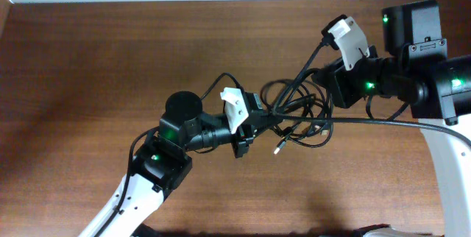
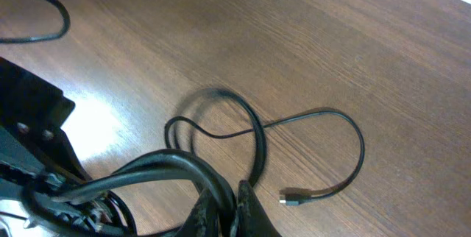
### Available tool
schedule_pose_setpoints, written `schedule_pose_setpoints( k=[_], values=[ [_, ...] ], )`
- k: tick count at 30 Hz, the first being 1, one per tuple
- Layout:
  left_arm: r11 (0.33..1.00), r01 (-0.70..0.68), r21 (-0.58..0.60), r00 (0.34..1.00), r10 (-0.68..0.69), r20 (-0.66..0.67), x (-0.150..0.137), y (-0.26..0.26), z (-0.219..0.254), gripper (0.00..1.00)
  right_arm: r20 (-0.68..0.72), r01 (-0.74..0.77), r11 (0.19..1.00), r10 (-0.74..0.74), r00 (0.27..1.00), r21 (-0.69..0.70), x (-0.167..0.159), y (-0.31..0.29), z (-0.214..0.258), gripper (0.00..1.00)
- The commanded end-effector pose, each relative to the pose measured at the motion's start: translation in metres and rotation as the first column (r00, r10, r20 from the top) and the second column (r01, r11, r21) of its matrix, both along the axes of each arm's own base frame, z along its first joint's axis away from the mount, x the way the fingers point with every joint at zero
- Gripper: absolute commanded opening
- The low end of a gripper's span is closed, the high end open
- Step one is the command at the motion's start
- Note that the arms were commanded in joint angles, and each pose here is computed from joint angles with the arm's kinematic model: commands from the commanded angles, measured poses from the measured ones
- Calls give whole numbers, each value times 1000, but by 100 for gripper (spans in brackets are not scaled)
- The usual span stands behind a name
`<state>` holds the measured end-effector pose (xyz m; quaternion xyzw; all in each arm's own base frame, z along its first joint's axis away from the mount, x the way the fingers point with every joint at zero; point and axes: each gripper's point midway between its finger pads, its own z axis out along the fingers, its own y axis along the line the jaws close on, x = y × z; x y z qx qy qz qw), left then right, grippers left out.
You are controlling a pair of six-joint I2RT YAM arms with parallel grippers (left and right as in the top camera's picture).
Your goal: Untangle cables
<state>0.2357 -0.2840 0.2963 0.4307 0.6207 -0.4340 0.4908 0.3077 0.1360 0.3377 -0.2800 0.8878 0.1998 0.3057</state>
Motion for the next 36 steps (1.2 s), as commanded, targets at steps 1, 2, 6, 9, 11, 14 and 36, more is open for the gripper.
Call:
schedule_pose_setpoints(
  k=[1,2,6,9,11,14,36],
  values=[
    [999,26,43,999,-24,-46,-10,0,-17,0,36,278,957,-276,960,-78,28,-41,1,4],
    [998,-12,59,999,15,-51,-4,2,-21,0,40,310,943,-307,951,-121,28,-50,-3,4],
    [981,-166,97,969,181,-170,16,12,-34,0,29,537,825,-541,841,-178,29,-83,-9,48],
    [959,-281,31,903,275,-332,30,16,-25,0,-1,598,766,-616,788,-235,18,-97,-17,78],
    [937,-346,-53,876,302,-377,41,18,-6,0,-42,580,764,-614,788,-281,5,-100,-25,80],
    [896,-396,-200,901,337,-274,55,23,36,0,-82,547,777,-596,799,-311,-6,-99,-31,81],
    [279,-729,625,281,955,-98,49,174,-146,99,-358,352,920,-390,848,-171,-25,-45,-76,93]
  ],
)
